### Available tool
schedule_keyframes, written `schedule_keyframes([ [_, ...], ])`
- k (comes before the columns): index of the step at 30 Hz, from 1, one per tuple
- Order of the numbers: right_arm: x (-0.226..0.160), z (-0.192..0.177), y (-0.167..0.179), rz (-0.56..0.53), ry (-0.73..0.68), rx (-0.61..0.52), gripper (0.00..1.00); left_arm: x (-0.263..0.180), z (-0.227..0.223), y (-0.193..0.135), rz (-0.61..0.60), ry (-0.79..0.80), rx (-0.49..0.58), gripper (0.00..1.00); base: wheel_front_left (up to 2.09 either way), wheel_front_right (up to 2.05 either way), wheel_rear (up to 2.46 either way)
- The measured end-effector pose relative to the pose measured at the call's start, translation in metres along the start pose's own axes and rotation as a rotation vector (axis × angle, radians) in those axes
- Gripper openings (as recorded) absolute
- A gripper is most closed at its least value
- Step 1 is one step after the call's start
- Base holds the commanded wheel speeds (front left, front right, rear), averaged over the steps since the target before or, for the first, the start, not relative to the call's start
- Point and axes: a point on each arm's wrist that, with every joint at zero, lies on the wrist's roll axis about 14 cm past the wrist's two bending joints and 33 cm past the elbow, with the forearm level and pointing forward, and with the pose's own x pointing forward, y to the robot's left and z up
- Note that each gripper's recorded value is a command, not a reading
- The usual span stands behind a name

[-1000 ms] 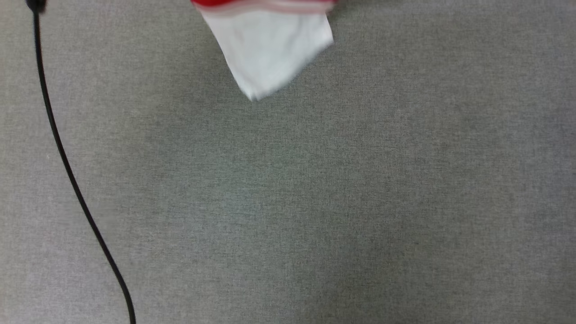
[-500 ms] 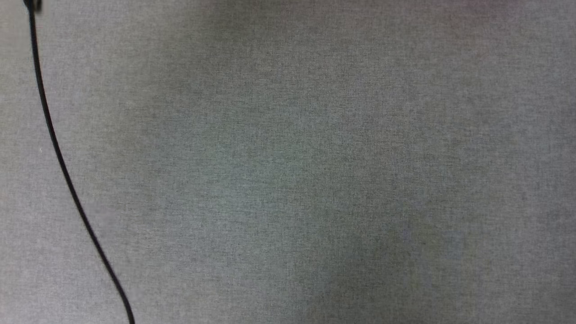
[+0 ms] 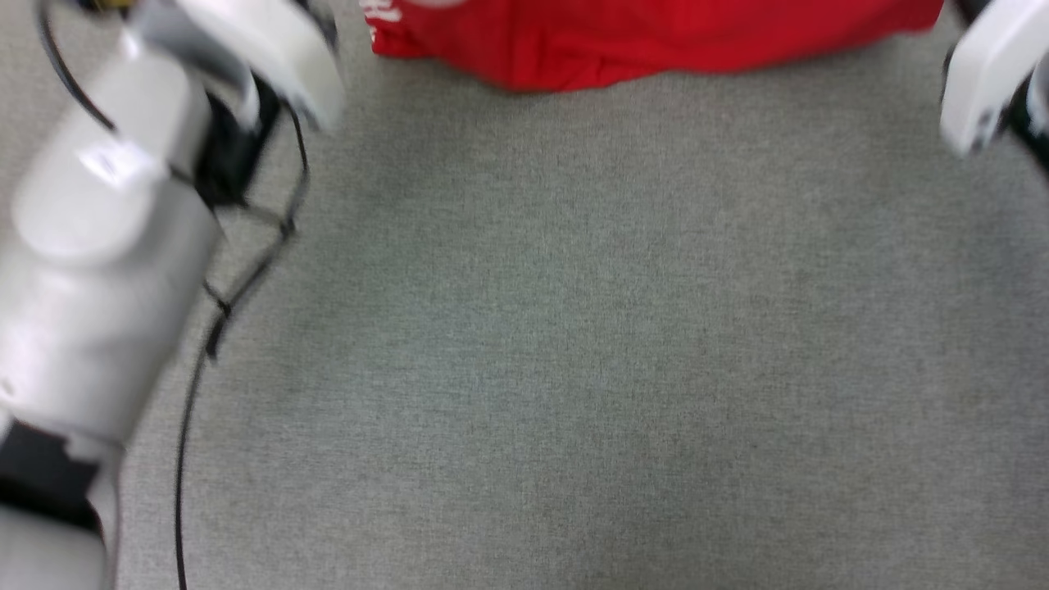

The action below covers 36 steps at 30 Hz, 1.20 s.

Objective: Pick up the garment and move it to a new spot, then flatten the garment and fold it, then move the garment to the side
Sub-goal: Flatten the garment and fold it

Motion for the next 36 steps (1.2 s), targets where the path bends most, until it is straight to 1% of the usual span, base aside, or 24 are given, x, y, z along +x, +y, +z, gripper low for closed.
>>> schedule_keyframes([
  [4, -0.033, -0.042, 0.022, 0.045, 0.081, 0.024, 0.0, -0.046, -0.035, -0.024, -0.004, 0.079, -0.061, 0.0, 0.0, 0.0, 0.0],
  [9, -0.079, -0.072, 0.049, 0.09, 0.145, 0.069, 0.0, -0.12, -0.073, -0.048, 0.013, 0.199, -0.13, 0.0, 0.0, 0.0, 0.0],
  [12, -0.111, -0.089, 0.058, 0.1, 0.184, 0.083, 0.0, -0.159, -0.082, -0.062, 0.028, 0.244, -0.178, 0.0, 0.0, 0.0, 0.0],
  [18, -0.167, -0.106, 0.07, 0.11, 0.228, 0.084, 0.0, -0.234, -0.096, -0.082, 0.066, 0.345, -0.249, 0.0, 0.0, 0.0, 0.0],
  [24, -0.216, -0.124, 0.079, 0.108, 0.271, 0.117, 0.0, -0.292, -0.098, -0.106, 0.104, 0.416, -0.324, 0.0, 0.0, 0.0, 0.0],
  [28, -0.243, -0.136, 0.085, 0.099, 0.293, 0.162, 0.0, -0.323, -0.1, -0.122, 0.132, 0.454, -0.38, 0.0, 0.0, 0.0, 0.0],
  [32, -0.267, -0.153, 0.093, 0.087, 0.328, 0.214, 0.0, -0.351, -0.108, -0.136, 0.158, 0.514, -0.437, 0.0, 0.0, 0.0, 0.0],
  [36, -0.286, -0.168, 0.102, 0.09, 0.376, 0.234, 0.0, -0.369, -0.113, -0.148, 0.161, 0.566, -0.477, 0.0, 0.0, 0.0, 0.0],
])
